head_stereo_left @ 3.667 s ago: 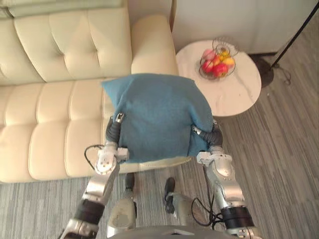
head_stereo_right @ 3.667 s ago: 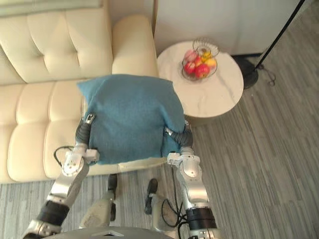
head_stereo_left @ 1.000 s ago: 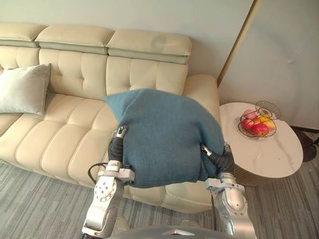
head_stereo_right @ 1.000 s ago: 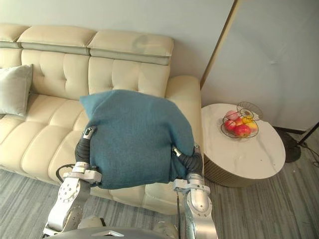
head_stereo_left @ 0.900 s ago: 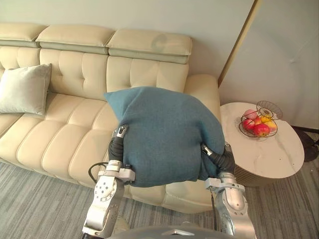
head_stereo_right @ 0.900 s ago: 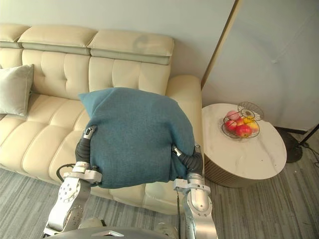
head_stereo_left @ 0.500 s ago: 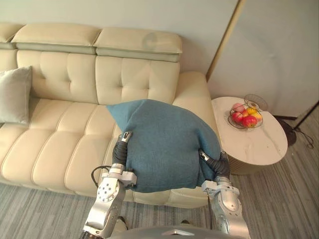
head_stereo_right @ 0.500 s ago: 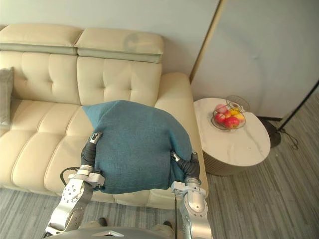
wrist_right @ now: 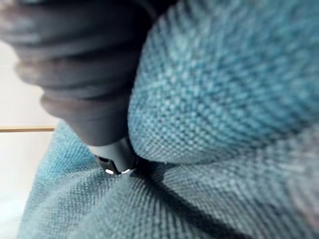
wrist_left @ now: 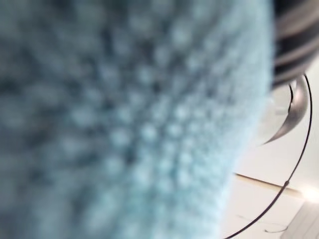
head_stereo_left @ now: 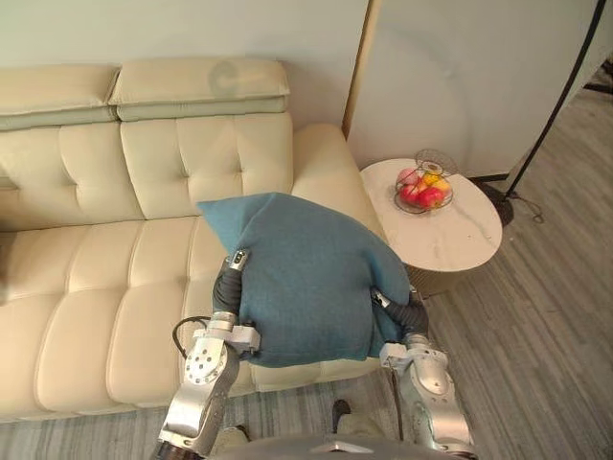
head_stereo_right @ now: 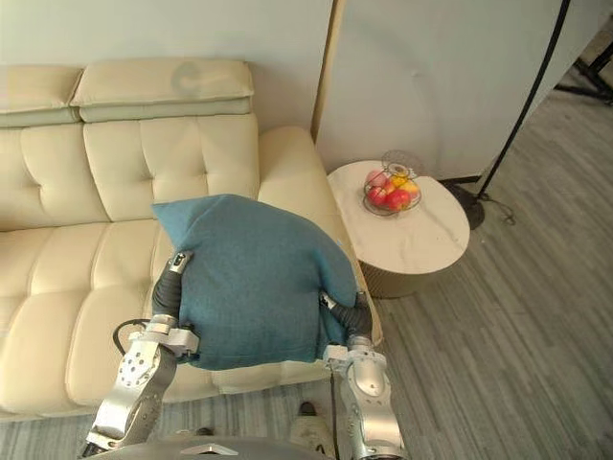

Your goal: Pick up cushions and gather them together orderly.

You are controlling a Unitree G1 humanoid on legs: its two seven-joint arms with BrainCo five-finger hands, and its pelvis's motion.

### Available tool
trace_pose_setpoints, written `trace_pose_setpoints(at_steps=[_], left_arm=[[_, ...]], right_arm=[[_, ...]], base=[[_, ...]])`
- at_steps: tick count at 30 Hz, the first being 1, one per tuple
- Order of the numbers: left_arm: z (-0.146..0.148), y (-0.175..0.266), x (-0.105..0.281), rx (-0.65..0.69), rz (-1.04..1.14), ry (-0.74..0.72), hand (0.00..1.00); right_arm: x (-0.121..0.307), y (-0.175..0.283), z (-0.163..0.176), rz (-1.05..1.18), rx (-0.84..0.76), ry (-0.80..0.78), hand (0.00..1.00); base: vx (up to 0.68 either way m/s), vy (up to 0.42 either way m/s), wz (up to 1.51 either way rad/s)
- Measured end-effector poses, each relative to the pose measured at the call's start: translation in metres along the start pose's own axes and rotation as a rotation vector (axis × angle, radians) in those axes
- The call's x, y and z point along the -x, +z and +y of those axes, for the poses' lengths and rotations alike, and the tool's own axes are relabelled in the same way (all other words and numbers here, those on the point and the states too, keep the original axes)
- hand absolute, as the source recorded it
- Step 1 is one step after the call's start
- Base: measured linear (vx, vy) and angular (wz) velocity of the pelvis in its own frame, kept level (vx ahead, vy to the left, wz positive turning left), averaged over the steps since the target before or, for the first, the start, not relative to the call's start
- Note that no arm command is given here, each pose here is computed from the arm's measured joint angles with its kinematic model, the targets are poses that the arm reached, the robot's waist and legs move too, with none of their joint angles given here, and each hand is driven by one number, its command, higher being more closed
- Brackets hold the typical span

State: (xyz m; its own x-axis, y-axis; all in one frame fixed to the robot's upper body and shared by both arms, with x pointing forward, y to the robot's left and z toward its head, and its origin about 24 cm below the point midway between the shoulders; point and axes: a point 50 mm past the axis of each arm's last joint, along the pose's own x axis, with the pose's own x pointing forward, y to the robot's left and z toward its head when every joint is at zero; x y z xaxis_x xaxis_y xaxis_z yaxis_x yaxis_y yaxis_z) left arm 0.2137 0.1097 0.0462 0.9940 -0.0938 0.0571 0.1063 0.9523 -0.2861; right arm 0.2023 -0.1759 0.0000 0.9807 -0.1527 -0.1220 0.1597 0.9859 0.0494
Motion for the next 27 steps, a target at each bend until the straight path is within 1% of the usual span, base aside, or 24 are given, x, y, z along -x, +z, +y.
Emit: trace_pose_setpoints(at_steps=[14, 21, 24, 27], left_arm=[[-0.002, 0.005, 0.0, 0.015, -0.028, -0.016, 1.0], [-0.008, -0.004, -0.001, 0.041, 0.005, -0.01, 1.0], [-0.02, -0.003, -0.005, 0.041, 0.001, -0.063, 1.0], [-0.022, -0.003, -0.007, 0.021, 0.004, -0.089, 1.0]], right_arm=[[0.003, 0.012, -0.002, -0.05, -0.018, -0.008, 1.0], [0.003, 0.01, -0.011, -0.042, -0.008, -0.046, 1.0], [0.004, 0.005, -0.018, -0.021, -0.006, -0.079, 1.0], [0.005, 0.004, -0.02, -0.017, -0.006, -0.091, 1.0]], base=[[-0.01, 0.0, -0.03], [-0.03, 0.041, 0.11], [-0.08, 0.103, 0.37], [-0.08, 0.126, 0.27]])
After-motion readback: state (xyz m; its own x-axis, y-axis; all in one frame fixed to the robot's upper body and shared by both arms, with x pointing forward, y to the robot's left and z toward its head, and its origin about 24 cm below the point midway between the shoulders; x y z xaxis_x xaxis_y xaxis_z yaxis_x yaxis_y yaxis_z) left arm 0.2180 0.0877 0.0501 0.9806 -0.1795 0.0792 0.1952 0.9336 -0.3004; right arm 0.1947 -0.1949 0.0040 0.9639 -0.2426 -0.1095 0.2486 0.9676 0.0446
